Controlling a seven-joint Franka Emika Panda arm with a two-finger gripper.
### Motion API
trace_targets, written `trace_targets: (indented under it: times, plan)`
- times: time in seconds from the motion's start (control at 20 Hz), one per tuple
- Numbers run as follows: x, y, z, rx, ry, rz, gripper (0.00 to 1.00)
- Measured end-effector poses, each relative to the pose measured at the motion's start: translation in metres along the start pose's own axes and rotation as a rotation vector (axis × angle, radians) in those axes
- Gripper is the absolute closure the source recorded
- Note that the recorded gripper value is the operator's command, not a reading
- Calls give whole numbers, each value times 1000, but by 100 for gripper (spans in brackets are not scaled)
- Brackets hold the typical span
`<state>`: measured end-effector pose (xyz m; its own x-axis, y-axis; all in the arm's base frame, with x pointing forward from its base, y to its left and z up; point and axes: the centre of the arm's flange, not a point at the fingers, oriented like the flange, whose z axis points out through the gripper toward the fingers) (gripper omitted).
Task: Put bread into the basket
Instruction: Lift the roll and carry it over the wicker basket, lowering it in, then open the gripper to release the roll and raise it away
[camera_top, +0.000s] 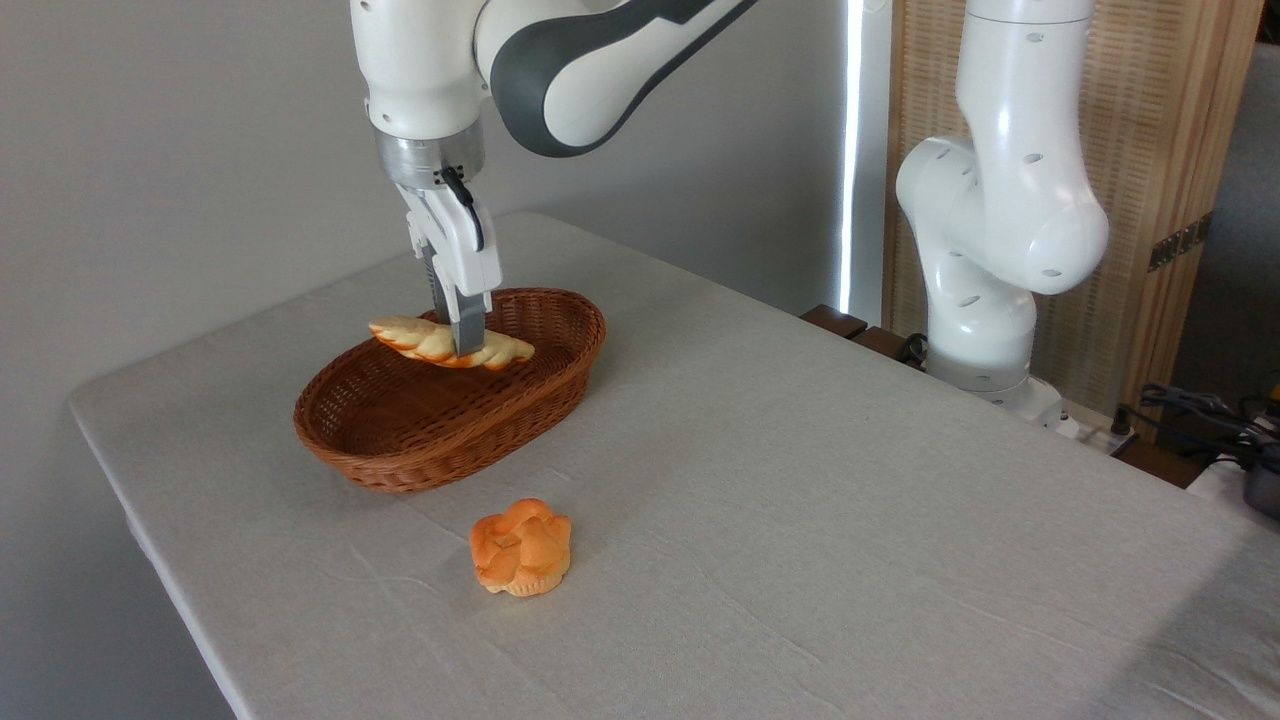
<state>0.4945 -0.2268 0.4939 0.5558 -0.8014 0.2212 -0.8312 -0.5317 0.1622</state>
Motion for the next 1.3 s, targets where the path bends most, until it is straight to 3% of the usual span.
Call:
trace_targets:
  times: [0.5, 0.75, 0.95, 1.1, 1.3]
  plan:
    - [-5, -9, -16, 20, 22, -17, 0]
    - [-45, -37, -84, 111, -20, -62, 0]
    - [-79, -65, -136, 173, -14, -138, 0]
    - [-99, -84, -143, 207, -36, -171, 0]
    - [-100, -87, -141, 214, -52, -169, 0]
